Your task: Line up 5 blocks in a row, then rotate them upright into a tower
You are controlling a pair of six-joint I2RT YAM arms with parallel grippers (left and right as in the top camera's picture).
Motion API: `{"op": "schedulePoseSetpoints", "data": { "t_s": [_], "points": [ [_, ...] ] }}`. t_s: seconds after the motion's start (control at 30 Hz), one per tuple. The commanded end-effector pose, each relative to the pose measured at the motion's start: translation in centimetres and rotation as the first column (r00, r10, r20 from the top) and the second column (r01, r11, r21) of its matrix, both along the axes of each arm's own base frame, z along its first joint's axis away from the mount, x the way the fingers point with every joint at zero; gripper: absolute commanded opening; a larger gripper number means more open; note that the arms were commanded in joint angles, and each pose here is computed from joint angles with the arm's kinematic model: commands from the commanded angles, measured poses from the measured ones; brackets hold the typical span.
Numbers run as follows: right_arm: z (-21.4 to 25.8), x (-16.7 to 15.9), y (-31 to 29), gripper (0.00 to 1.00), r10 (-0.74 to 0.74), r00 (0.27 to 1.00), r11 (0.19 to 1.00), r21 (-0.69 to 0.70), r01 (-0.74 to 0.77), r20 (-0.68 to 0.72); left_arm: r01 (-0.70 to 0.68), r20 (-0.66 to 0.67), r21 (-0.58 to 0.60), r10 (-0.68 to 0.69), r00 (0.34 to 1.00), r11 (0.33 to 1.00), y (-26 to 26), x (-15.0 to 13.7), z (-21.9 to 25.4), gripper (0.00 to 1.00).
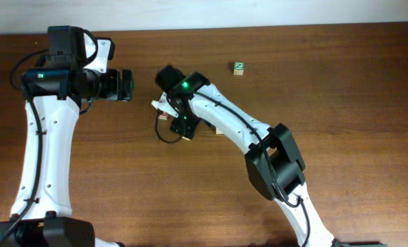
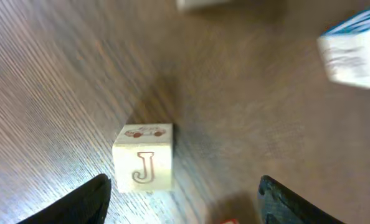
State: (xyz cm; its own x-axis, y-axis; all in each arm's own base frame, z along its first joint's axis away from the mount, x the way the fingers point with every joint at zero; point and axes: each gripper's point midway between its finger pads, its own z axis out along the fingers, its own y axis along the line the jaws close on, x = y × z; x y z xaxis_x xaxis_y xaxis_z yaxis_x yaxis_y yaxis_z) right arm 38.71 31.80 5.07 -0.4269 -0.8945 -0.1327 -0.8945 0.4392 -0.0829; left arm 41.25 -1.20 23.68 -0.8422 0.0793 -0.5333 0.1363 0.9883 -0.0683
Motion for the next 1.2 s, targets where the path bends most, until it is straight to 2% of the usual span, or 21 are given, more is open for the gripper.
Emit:
{"op": "schedulePoseSetpoints", "data": {
  "t_s": [0.0,0.03,0.07,0.1,0.17,0.2,0.23,0.33,0.43,0.5,0.57,0.63,0.7,0.87,1.03,1.17],
  "points": [
    [3.5,1.4,1.0,0.69,-0.117,0.993,0.988,0.107,0.113,0.026,-0.004,0.014,-0.016,0.004,1.000,1.000,-0.1,0.3,0.6,0.99],
    [3.8,1.4,1.7,0.63,-0.189,0.982,0.967,0.169,0.190,-0.021,-0.004,0.014,-0.016,0.004,1.000,1.000,-0.1,0.3,0.5,0.99],
    [3.9,0.9,2.7,0.51,-0.266,0.958,0.931,0.230,0.283,-0.102,-0.004,0.014,-0.016,0.004,1.000,1.000,-0.1,0.3,0.5,0.99],
    [3.7,0.5,3.9,0.27,-0.425,0.874,0.836,0.269,0.479,-0.237,-0.004,0.014,-0.016,0.004,1.000,1.000,-0.1,0.3,0.5,0.99],
    [2.3,0.3,4.2,0.22,-0.590,0.742,0.712,0.229,0.664,-0.318,-0.004,0.014,-0.016,0.004,1.000,1.000,-0.1,0.3,0.5,0.99],
    [0.6,-0.1,4.3,0.21,-0.669,0.653,0.632,0.192,0.751,-0.355,-0.004,0.014,-0.016,0.004,1.000,1.000,-0.1,0.3,0.5,0.99],
    [-0.8,-0.4,4.4,0.22,-0.680,0.638,0.621,0.180,0.763,-0.361,-0.004,0.014,-0.016,0.004,1.000,1.000,-0.1,0.3,0.5,0.99],
    [-3.1,-1.1,3.8,0.22,-0.687,0.632,0.625,0.153,0.766,-0.358,-0.004,0.014,-0.016,0.004,1.000,1.000,-0.1,0.3,0.5,0.99],
    [-3.5,-1.1,3.0,0.22,-0.708,0.628,0.625,0.129,0.770,-0.322,-0.004,0.014,-0.016,0.004,1.000,1.000,-0.1,0.3,0.6,0.99],
    [-3.8,-1.2,2.0,0.22,-0.701,0.658,0.658,0.106,0.746,-0.276,-0.004,0.014,-0.016,0.004,1.000,1.000,-0.1,0.3,0.5,0.99],
    [-3.9,-1.6,1.2,0.22,-0.636,0.730,0.736,0.088,0.671,-0.251,-0.004,0.014,-0.016,0.004,1.000,1.000,-0.1,0.3,0.5,0.99],
    [-3.9,-1.7,0.6,0.22,-0.589,0.769,0.779,0.080,0.622,-0.249,-0.004,0.014,-0.016,0.004,1.000,1.000,-0.1,0.3,0.5,0.99],
    [-2.9,-1.9,0.8,0.23,-0.495,0.816,0.830,0.116,0.545,-0.298,-0.004,0.014,-0.016,0.004,1.000,1.000,-0.1,0.3,0.5,0.99],
    [2.5,-3.0,1.1,0.23,-0.364,0.845,0.857,0.215,0.469,-0.392,-0.004,0.014,-0.016,0.004,1.000,1.000,-0.1,0.3,0.5,0.99],
    [0.3,-7.1,1.2,0.23,-0.324,0.840,0.906,0.113,0.408,-0.434,-0.004,0.014,-0.016,0.004,1.000,1.000,-0.1,0.3,0.6,0.99],
    [-2.8,-8.3,-1.4,0.23,-0.366,0.860,0.924,-0.030,0.380,-0.355,-0.004,0.014,-0.016,0.004,1.000,1.000,-0.1,0.3,0.5,0.99]
  ]
}}
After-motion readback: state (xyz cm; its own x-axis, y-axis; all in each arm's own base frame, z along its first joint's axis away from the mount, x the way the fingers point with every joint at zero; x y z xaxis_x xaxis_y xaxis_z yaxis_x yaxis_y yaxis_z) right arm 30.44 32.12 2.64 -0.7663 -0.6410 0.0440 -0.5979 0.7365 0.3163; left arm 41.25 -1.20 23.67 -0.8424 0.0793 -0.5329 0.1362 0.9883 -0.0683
